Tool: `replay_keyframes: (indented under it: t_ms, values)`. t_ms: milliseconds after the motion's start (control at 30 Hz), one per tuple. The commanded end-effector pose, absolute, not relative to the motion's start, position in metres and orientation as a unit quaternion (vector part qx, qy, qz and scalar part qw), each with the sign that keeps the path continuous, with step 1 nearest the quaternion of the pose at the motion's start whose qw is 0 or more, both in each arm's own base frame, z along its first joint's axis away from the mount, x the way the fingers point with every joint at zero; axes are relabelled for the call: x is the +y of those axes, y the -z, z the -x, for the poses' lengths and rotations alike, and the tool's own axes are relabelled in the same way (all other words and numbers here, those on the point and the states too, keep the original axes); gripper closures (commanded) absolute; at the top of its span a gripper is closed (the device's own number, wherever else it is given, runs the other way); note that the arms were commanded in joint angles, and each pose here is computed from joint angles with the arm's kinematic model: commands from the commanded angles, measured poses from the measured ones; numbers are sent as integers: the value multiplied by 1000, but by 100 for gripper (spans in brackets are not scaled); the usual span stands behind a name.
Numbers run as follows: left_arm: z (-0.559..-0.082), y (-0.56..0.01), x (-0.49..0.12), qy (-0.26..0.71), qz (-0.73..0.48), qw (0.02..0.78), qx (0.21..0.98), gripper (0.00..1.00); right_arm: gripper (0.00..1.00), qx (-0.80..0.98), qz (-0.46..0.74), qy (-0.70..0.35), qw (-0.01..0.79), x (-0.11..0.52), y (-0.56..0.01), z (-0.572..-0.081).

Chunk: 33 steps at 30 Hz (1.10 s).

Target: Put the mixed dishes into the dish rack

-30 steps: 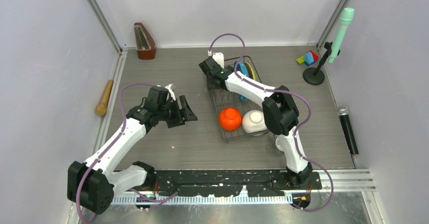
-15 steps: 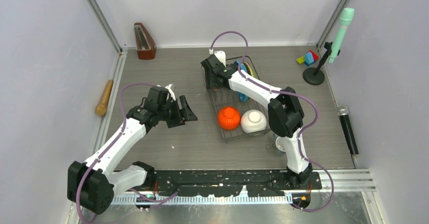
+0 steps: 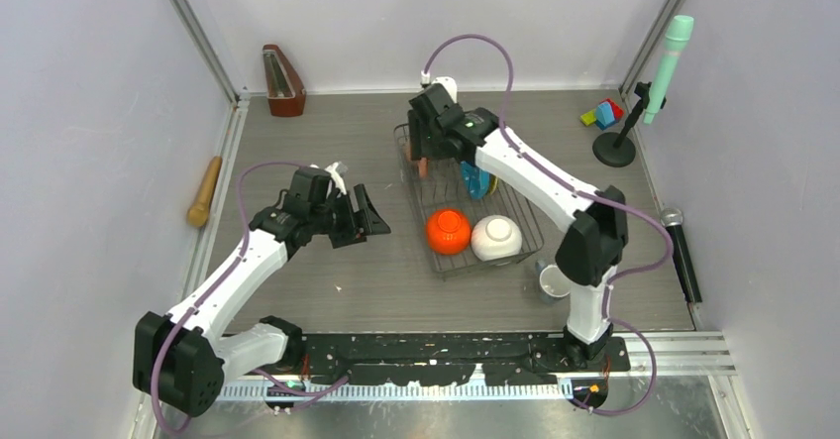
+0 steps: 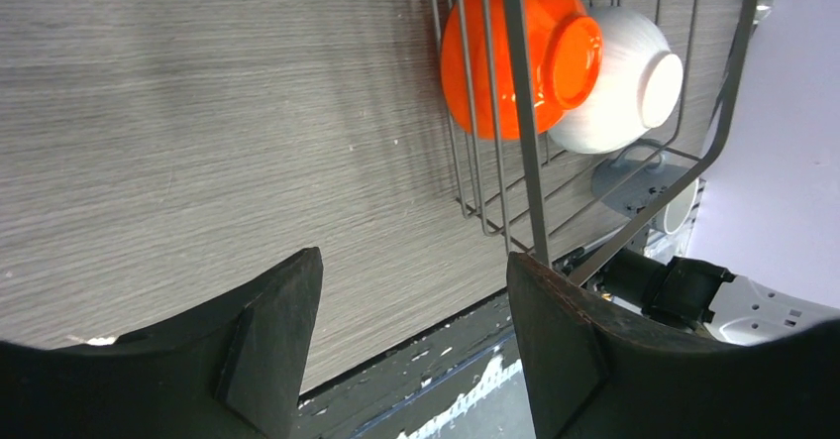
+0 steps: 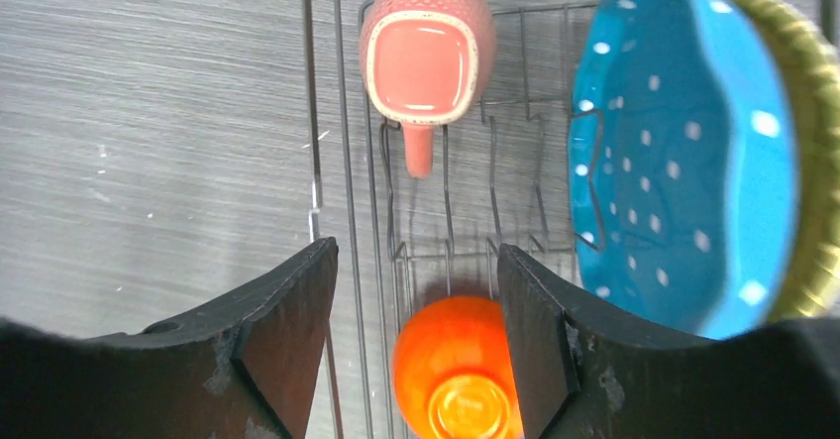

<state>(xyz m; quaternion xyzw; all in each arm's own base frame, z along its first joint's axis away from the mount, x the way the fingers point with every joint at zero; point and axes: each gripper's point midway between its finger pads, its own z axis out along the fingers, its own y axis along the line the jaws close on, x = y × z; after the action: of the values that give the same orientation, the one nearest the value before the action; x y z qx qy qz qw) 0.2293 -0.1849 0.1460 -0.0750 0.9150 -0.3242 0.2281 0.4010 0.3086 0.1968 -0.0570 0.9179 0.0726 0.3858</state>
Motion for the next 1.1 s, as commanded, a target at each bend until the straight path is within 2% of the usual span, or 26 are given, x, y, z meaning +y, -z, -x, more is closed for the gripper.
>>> replay_keyframes:
  t_ms: [0, 167, 333, 567, 700, 767, 833, 867, 967, 1067]
  values:
    - [-239, -154, -201, 365, 67, 236, 898, 29, 33, 904, 62, -92, 413, 280, -263, -366]
    - [-246, -155, -227, 375, 49, 236, 895, 26, 33, 908, 47, -78, 410, 229, -278, -321]
    - [-259, -151, -250, 364, 42, 240, 899, 23, 33, 928, 7, -53, 369, 173, -268, -274]
    - [-284, -136, -268, 362, 69, 236, 899, 29, 37, 934, -93, -42, 343, 98, -247, -214]
    - [-294, -127, -277, 363, 78, 234, 899, 42, 43, 930, -168, -26, 326, 68, -224, -187]
    - [-298, -122, -277, 358, 92, 236, 899, 49, 51, 913, -233, -10, 334, 52, -216, -179]
    - [-303, -120, -276, 358, 104, 244, 895, 58, 53, 903, -268, 1, 336, 40, -207, -171]
    - [-306, -120, -275, 355, 108, 247, 895, 66, 53, 901, -280, 7, 333, 36, -201, -167]
    - [-311, -120, -271, 343, 118, 254, 896, 99, 50, 892, -327, 12, 314, 33, -186, -160]
    - [-317, -119, -259, 325, 129, 258, 901, 100, 49, 885, -364, 26, 287, 30, -167, -150]
